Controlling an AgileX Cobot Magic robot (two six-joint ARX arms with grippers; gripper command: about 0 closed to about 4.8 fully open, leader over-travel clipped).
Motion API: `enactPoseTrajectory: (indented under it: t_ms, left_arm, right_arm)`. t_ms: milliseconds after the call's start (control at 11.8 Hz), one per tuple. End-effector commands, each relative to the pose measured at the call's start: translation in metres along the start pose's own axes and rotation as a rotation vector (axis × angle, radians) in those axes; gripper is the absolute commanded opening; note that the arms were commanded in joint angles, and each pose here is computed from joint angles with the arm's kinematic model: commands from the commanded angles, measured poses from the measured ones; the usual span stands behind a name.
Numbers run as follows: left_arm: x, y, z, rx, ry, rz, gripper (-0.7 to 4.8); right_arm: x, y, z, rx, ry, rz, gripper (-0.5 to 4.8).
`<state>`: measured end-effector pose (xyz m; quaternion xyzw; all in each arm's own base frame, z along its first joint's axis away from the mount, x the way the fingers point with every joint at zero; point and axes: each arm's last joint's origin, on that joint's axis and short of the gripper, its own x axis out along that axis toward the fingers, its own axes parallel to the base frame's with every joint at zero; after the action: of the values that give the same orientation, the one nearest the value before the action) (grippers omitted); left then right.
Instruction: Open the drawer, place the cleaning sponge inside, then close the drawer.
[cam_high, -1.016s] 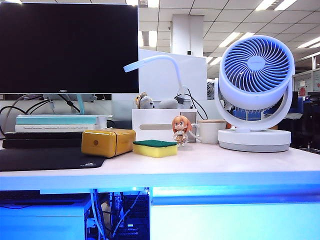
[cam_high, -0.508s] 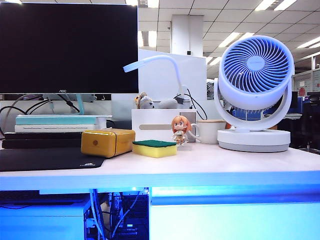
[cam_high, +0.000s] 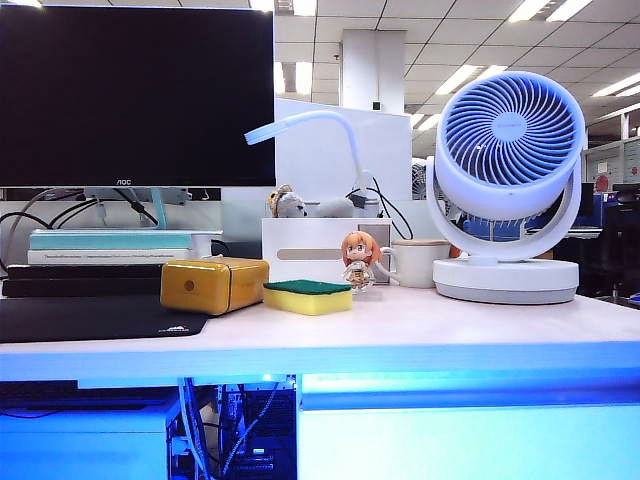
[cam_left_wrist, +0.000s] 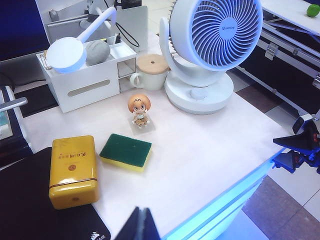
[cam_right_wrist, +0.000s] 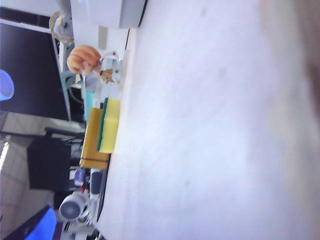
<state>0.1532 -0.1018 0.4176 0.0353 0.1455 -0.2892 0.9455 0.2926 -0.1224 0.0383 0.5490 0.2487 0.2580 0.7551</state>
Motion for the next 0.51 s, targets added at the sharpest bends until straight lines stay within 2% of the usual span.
enactPoseTrajectory:
  t_ms: [85,508]
  left_arm:
    - [-0.001,0.0,0.002,0.007,-0.012,0.001,-0.05]
    - [-0.002,0.0,0.002,0.007,-0.013,0.001,-0.05]
  right_arm:
    - [-0.01,0.019,0.001,-0.106,-0.03,0.023,4.79]
    - [-0.018,0.019,-0.023,-0.043,-0.014,0.001,4.79]
